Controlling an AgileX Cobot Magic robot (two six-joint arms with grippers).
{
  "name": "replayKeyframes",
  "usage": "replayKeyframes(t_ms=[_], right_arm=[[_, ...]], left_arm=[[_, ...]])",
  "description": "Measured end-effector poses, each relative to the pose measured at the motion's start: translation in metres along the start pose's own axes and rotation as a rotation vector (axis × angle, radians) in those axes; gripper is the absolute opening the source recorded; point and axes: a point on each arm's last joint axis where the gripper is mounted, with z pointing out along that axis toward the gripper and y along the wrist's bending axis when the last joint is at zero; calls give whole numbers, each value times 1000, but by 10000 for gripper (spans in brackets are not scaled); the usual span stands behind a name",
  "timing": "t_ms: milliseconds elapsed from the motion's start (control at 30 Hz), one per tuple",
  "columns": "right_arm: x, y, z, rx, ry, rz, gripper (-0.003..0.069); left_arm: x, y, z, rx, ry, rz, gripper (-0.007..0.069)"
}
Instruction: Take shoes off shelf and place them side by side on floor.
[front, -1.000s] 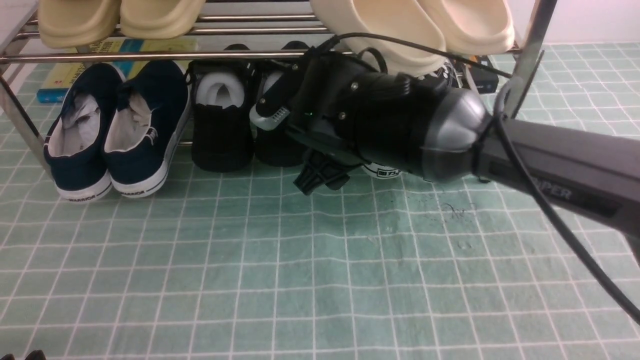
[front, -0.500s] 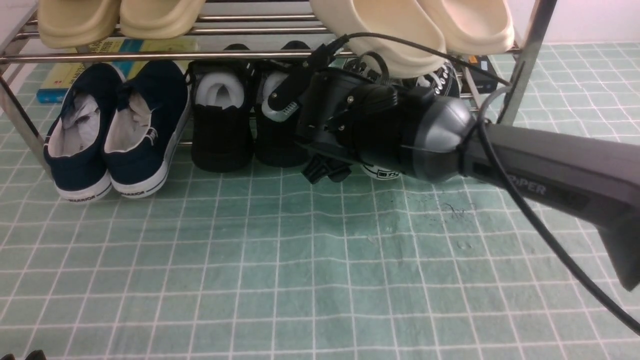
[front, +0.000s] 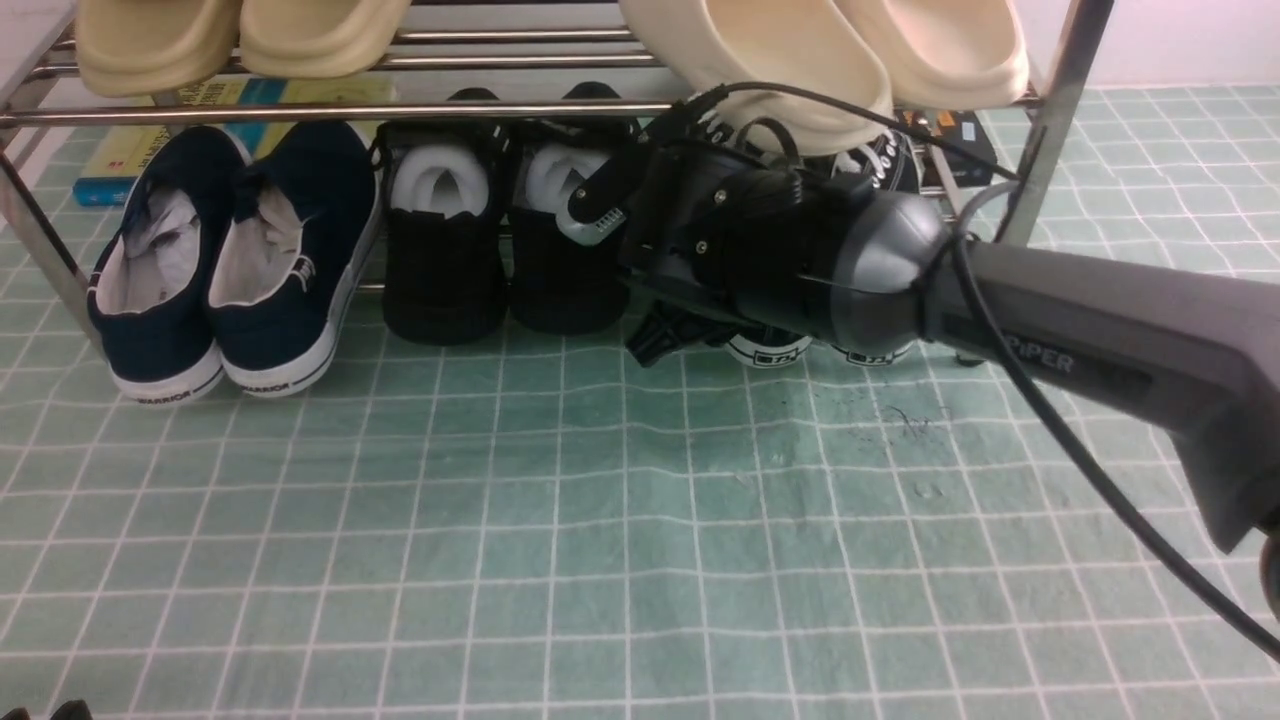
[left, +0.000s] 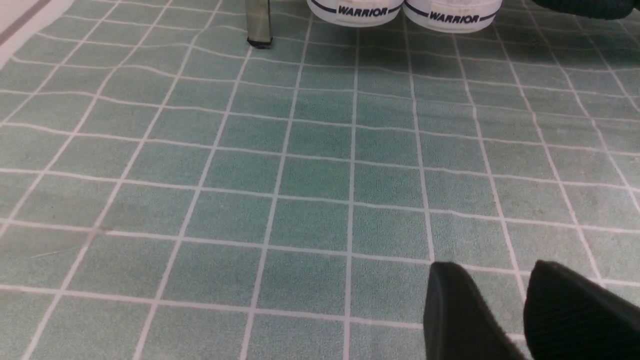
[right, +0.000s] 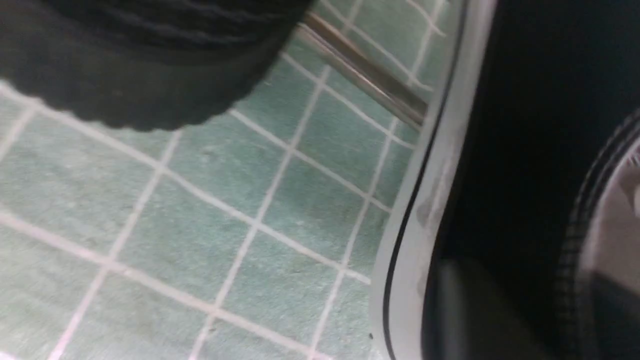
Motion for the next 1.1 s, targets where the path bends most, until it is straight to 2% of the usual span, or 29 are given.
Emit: replayKeyframes(t_ms=[33, 133, 433, 800, 1100], right_arm=[[0, 2, -2, -10, 1, -6, 54], [1, 5, -13, -40, 21, -19, 6], [9, 11, -67, -138, 114, -32, 6], [13, -11, -120, -234, 121, -18, 6], [50, -30, -159, -383, 175, 19, 6]], left_arm=[[0, 0, 0, 0, 0, 0, 239], [0, 0, 0, 0, 0, 0, 239], [0, 0, 0, 0, 0, 0, 242], [0, 0, 0, 0, 0, 0, 242], [0, 0, 0, 0, 0, 0, 242]])
